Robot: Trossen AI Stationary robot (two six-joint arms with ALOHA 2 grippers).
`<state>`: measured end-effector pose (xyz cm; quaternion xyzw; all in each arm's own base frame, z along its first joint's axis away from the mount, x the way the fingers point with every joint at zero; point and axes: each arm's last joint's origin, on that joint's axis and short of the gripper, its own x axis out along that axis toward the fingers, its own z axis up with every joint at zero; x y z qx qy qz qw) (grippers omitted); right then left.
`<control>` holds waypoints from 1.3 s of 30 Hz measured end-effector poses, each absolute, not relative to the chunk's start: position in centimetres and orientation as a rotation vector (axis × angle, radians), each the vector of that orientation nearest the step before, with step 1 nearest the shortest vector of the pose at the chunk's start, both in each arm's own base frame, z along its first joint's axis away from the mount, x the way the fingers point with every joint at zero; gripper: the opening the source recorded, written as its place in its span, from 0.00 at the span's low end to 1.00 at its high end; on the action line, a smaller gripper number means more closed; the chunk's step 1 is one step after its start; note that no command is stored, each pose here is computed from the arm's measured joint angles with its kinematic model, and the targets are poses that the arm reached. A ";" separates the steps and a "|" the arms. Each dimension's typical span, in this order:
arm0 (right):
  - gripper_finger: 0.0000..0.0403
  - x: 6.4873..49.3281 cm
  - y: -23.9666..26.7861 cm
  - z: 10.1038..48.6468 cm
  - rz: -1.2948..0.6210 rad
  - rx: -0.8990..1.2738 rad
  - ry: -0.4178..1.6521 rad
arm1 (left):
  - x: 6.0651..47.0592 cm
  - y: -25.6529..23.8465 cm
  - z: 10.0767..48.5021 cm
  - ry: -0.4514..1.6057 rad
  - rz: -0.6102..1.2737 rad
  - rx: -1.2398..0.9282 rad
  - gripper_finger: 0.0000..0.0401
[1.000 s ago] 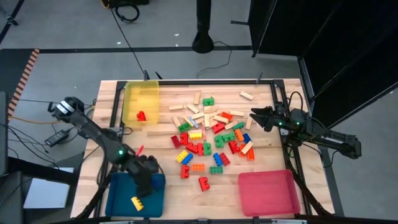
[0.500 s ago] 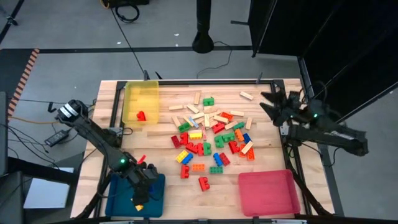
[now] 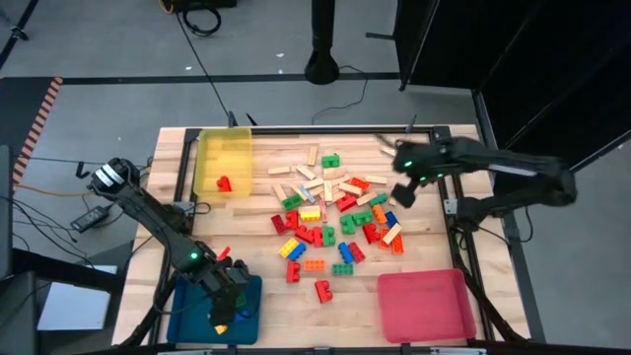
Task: Sort blocks by size
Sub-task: Put the blue game piece into the blue bin
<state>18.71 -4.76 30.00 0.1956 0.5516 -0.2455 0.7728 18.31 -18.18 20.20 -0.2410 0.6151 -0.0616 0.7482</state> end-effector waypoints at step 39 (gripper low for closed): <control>0.81 25.3 -0.5 15.1 -0.645 0.489 1.362 | 18.1 -18.4 20.2 1.338 -0.119 -0.530 0.52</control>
